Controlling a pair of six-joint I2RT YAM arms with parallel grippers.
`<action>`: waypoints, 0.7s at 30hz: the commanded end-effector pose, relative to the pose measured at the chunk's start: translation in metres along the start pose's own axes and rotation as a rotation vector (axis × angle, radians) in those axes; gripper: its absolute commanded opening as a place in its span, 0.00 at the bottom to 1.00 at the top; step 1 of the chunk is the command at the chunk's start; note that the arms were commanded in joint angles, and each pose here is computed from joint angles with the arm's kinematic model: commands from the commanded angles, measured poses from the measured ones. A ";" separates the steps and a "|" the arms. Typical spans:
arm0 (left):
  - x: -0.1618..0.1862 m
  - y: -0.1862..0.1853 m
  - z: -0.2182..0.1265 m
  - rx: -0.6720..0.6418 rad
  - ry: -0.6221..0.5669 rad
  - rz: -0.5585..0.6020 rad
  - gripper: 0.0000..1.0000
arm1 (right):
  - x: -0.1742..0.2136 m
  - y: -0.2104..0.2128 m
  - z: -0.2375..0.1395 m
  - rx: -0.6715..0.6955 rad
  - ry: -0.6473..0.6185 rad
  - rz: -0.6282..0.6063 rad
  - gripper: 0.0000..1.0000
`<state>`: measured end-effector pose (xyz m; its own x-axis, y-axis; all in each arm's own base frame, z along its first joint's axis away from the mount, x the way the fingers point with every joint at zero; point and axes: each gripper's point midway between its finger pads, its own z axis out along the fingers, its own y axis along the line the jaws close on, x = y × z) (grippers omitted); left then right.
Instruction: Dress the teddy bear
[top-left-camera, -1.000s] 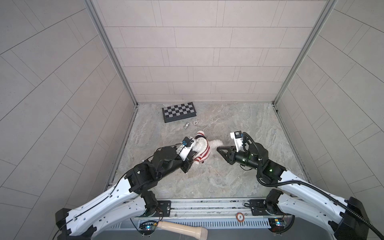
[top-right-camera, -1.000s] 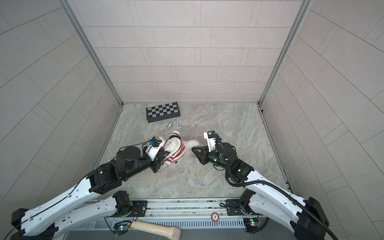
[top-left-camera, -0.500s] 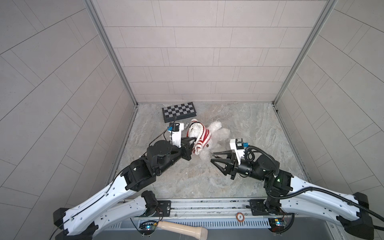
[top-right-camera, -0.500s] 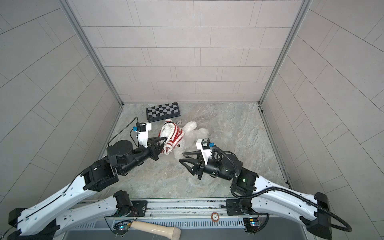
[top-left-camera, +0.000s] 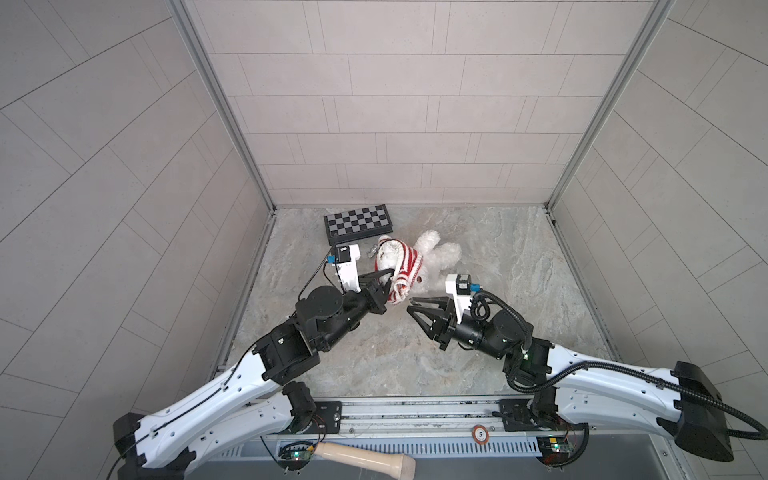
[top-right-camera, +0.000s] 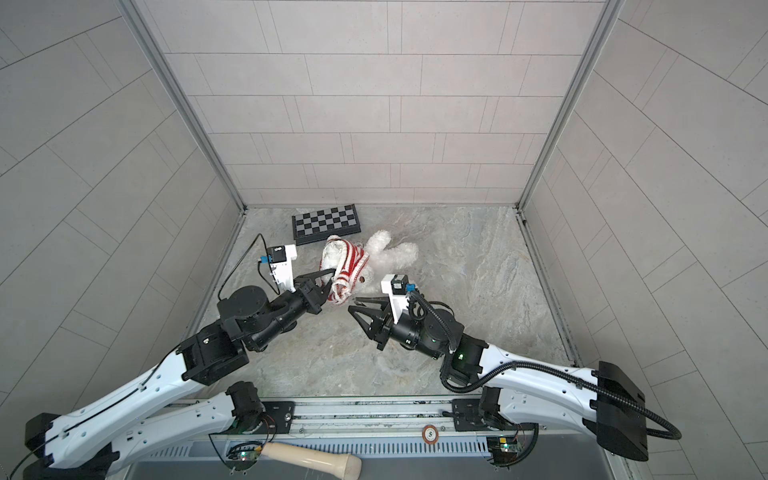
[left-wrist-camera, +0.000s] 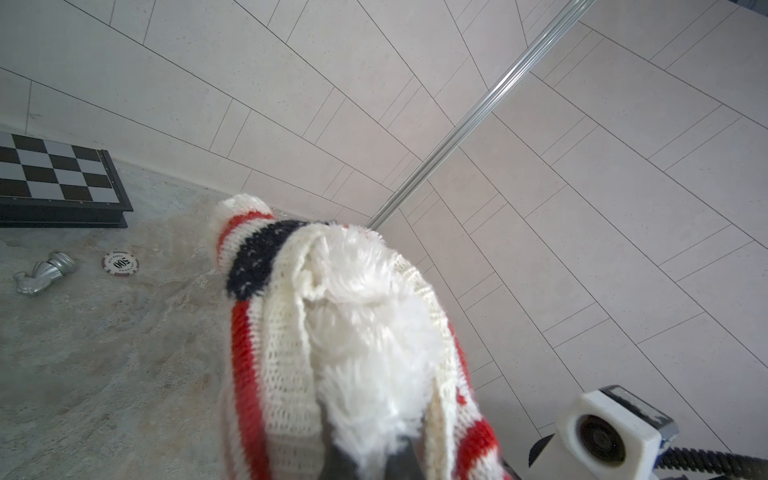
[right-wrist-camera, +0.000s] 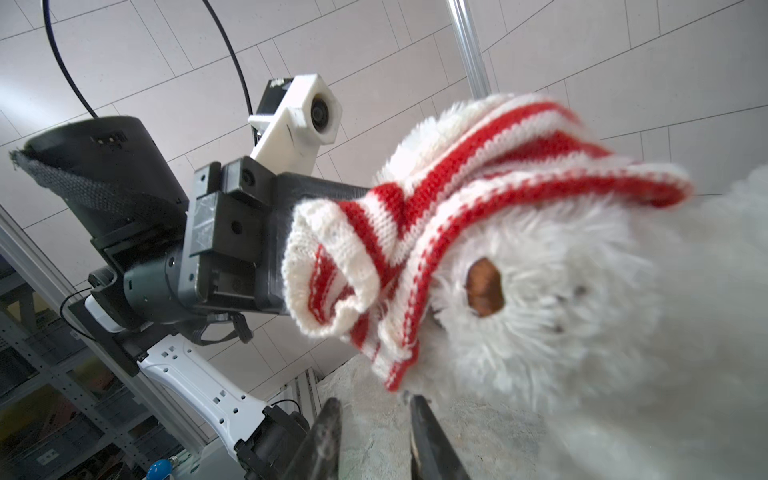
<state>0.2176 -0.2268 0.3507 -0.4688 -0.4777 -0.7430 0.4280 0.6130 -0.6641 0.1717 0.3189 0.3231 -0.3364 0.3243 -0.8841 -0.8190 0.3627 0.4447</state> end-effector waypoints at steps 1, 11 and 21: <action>-0.019 -0.015 -0.004 0.067 -0.084 -0.052 0.00 | -0.028 0.007 0.002 -0.003 -0.094 -0.006 0.30; -0.013 -0.013 -0.001 0.073 -0.073 -0.068 0.00 | -0.034 -0.008 0.012 0.036 -0.111 0.031 0.30; -0.009 -0.015 0.001 0.091 -0.069 -0.083 0.00 | -0.040 -0.013 0.018 0.056 -0.119 0.054 0.32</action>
<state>0.2194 -0.2306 0.3439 -0.4796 -0.5159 -0.7099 0.4173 0.5775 -0.7016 0.2008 0.3187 0.3433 -0.3205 0.4057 -0.8560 -0.7782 0.4024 0.4821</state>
